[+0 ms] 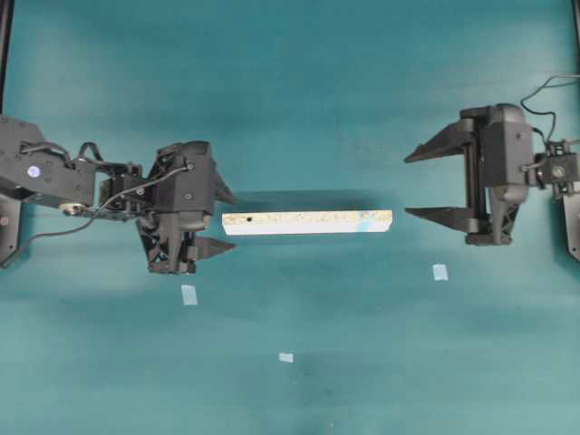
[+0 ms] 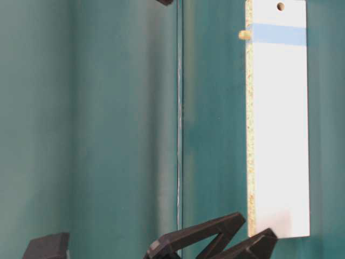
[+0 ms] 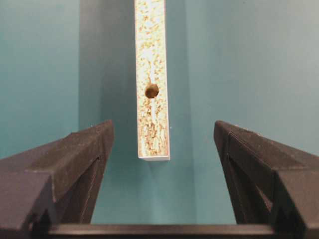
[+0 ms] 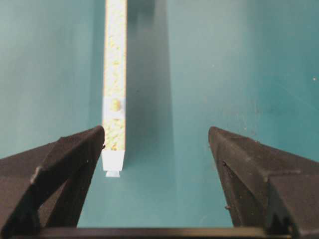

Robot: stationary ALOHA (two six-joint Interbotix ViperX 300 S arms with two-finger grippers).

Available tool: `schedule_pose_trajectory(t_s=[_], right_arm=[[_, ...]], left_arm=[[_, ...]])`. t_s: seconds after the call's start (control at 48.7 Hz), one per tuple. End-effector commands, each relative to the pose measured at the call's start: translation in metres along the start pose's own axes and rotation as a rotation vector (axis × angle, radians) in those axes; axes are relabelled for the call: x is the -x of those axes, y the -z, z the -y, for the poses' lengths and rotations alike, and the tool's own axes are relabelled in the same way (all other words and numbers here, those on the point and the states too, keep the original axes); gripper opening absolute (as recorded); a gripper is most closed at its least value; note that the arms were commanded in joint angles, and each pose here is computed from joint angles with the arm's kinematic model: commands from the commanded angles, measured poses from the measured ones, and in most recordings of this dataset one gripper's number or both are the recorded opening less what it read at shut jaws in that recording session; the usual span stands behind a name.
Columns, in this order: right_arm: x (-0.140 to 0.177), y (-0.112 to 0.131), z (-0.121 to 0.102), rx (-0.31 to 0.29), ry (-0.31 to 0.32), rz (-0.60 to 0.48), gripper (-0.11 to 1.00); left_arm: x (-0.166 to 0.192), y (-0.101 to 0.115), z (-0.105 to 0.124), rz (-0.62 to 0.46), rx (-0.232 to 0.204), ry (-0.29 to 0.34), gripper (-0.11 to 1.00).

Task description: Insert the rod into the hole on the wooden board.

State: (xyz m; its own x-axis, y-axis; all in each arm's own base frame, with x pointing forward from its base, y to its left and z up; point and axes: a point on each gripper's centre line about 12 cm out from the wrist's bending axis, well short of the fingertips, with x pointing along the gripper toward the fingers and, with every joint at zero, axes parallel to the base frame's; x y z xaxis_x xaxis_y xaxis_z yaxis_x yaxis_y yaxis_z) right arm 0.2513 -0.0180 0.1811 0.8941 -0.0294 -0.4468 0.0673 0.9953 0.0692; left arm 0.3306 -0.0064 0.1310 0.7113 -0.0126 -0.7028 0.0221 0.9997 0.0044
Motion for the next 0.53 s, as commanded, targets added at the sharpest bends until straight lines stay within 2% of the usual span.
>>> schedule_pose_trajectory(t_s=[0.0,0.144,0.514], right_arm=[[0.008,-0.007,-0.001,0.003,-0.003,0.047,0.95],[0.022,-0.008,-0.002,0.005,-0.008,0.093,0.94],[0.052,0.012,-0.003,0.007,-0.009,0.154,0.94]], left_arm=[[0.010,-0.010,0.000,0.043,-0.012,0.001,0.86],[0.017,-0.006,0.000,0.048,-0.009,0.000,0.86],[0.031,0.003,0.000,0.055,-0.007,-0.001,0.86]])
